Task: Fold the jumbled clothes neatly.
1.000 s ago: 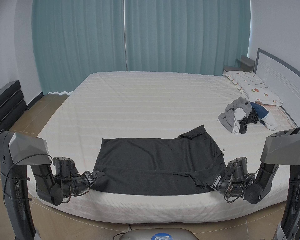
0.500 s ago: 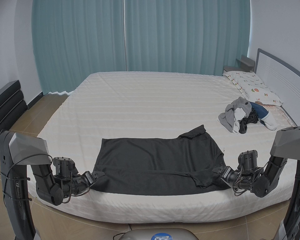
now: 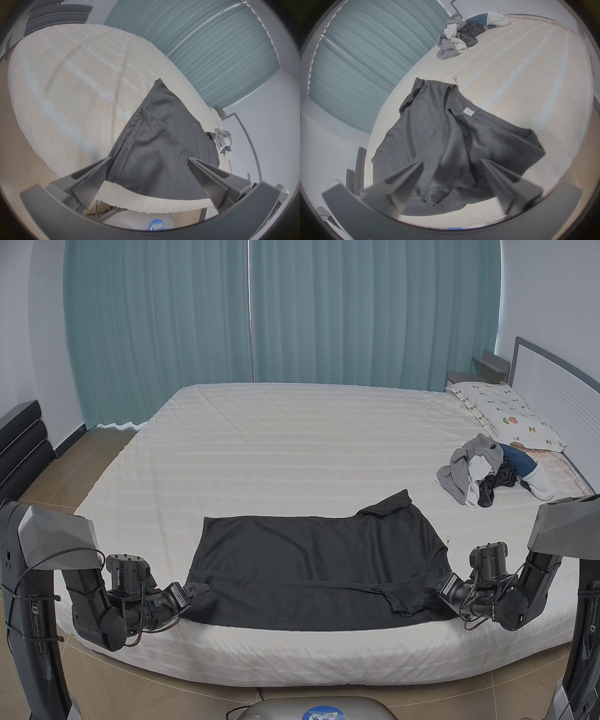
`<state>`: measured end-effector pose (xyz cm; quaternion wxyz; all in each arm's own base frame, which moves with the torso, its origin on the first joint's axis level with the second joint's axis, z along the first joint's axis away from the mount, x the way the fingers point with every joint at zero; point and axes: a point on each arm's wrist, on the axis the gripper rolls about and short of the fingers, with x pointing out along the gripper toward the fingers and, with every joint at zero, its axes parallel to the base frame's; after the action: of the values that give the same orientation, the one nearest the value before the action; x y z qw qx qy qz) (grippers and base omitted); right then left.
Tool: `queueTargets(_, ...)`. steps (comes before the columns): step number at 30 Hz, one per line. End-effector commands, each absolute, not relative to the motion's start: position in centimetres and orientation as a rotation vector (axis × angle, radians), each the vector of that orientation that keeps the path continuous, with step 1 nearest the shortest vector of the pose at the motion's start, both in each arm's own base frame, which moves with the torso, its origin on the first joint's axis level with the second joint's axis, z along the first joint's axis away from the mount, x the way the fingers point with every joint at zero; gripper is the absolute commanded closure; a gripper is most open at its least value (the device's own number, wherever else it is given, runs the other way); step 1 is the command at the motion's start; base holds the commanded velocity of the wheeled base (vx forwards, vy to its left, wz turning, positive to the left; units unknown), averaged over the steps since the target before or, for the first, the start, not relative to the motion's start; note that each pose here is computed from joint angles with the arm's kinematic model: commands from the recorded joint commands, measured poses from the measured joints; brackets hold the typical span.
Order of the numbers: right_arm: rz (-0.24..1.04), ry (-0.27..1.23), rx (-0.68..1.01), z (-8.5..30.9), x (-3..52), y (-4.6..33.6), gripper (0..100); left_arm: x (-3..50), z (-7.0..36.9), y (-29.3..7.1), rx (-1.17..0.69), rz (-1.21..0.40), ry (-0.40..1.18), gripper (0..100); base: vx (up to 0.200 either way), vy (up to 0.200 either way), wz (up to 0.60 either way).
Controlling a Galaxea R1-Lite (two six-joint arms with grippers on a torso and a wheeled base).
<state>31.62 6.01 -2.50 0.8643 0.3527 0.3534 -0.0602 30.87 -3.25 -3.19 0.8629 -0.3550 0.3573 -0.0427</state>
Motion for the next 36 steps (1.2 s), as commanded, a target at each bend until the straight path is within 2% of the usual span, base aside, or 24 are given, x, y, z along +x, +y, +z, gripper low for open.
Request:
queueTargets(1,-0.133,0.748,0.739,-2.9,31.7,5.9,100,30.9,-3.2,-3.3,-0.745,-0.089,0.748,0,0.000,0.000,0.00)
queueTargets(16,-0.139,0.696,0.755,-1.4,31.6,4.9,100,30.9,-3.2,-3.3,-0.745,-0.089,0.750,0,0.000,0.000,0.00)
queueTargets(25,-0.129,0.718,0.681,-1.6,31.0,4.7,100,30.9,-3.2,-3.3,-0.746,-0.088,0.750,0,0.000,0.000,0.00)
queueTargets(26,-0.127,0.715,0.679,-1.6,31.0,4.7,0,30.9,-3.2,-3.3,-0.747,-0.090,0.749,0,0.000,0.000,0.00)
queueTargets(36,-0.126,0.644,0.707,-0.1,31.3,3.9,0,31.3,-3.0,-3.1,-0.764,-0.079,0.730,0,0.000,0.000,0.00)
